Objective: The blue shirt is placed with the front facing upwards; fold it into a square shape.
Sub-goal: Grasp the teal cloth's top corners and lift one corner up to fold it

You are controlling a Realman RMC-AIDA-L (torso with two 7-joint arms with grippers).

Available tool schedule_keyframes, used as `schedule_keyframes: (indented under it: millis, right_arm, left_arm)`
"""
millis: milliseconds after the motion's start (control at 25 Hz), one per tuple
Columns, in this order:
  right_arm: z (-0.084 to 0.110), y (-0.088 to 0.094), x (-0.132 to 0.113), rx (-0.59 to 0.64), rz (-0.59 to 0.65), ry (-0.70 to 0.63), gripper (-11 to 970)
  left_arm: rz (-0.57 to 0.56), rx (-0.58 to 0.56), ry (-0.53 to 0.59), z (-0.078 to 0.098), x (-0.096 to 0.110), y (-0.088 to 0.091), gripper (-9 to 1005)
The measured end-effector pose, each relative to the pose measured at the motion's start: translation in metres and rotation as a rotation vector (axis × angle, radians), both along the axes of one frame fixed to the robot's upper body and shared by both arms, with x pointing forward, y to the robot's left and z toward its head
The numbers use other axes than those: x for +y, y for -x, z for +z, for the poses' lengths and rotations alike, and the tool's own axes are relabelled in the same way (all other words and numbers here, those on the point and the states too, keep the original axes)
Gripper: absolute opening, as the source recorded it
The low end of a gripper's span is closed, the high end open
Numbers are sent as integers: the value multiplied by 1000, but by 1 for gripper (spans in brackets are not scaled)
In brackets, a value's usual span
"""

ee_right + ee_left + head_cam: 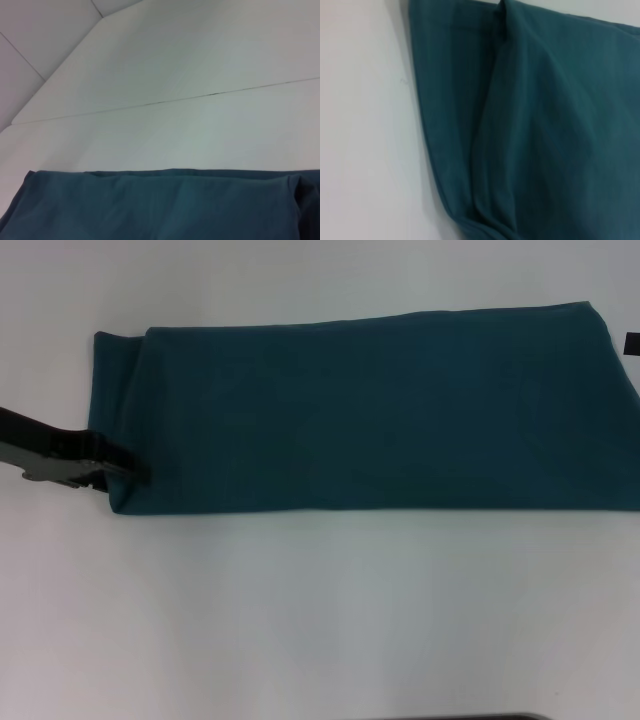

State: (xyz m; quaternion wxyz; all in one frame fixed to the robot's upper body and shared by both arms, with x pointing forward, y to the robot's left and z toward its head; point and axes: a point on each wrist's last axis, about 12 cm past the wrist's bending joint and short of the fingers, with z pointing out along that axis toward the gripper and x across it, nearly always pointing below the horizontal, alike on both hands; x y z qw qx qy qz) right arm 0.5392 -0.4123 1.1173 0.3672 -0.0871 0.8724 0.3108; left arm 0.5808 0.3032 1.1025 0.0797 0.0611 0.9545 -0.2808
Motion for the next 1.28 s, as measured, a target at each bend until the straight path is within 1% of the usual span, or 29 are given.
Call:
schedule_keyframes:
  millis: [280, 760, 1040, 1280]
  right_arm:
    - [1, -1, 1, -4, 2, 0, 885]
    - [1, -1, 1, -9, -1, -6, 885]
    - [1, -1, 1, -9, -1, -7, 883]
    - [2, -2, 1, -10, -1, -7, 883]
  left_arm:
    - [14, -7, -16, 1, 7, 1, 593]
    - [16, -6, -27, 0, 10, 2, 586]
    - [-12, -26, -14, 4, 0, -4, 572]
    - [-17, -29, -13, 5, -2, -5, 561]
